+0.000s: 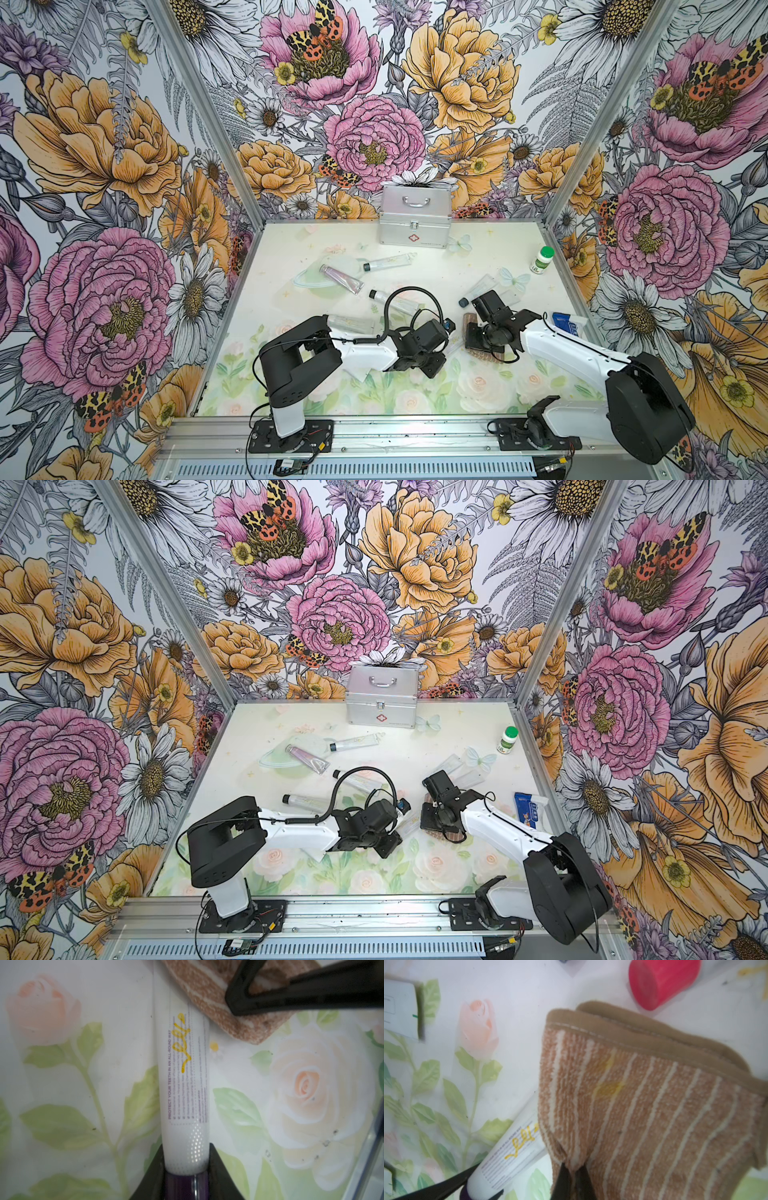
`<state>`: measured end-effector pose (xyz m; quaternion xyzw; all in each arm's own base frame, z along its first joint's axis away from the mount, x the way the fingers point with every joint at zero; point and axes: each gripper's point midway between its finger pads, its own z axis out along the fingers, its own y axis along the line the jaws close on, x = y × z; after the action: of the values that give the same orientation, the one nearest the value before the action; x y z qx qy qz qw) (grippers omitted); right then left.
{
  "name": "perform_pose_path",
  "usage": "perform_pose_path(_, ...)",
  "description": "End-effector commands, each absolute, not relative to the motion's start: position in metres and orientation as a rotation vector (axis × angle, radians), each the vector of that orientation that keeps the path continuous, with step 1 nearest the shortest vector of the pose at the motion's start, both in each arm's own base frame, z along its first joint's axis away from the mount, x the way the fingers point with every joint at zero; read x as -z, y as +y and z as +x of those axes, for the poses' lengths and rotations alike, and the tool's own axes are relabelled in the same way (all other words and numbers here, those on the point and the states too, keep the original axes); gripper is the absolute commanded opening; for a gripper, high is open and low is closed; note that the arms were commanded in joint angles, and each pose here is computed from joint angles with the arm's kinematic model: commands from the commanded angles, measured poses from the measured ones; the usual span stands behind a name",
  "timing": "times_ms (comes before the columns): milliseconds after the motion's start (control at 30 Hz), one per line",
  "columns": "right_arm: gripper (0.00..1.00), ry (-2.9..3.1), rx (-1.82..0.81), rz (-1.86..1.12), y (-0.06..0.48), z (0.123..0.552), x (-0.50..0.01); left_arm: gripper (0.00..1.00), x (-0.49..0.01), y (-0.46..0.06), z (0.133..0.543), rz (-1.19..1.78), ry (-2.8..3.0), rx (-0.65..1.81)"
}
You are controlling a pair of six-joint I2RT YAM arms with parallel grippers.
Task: Wipe the surface of the toothpaste tube
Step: Move the toothpaste to the center of the board, then wipe the dirt from the toothpaste tube.
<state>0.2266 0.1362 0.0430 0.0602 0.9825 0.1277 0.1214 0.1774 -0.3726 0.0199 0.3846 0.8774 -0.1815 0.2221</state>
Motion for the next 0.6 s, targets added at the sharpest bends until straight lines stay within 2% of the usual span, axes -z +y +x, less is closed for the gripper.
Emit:
perform_pose_path(0, 0.00, 2.841, -0.430, 0.137, 0.148, 0.235, -0.054, 0.30, -0.014, -0.354, 0.173, 0.991, 2.450, 0.420)
perform_pose_path(300, 0.00, 2.889, -0.687, 0.033, 0.192, 0.231, -0.056, 0.31, -0.004, -0.346, 0.171, 0.980, 2.437, 0.398)
perform_pose_path(567, 0.00, 2.918, -0.732, 0.007, 0.207, 0.231, -0.047, 0.34, -0.002, -0.342, 0.179, 0.915, 2.441, 0.539)
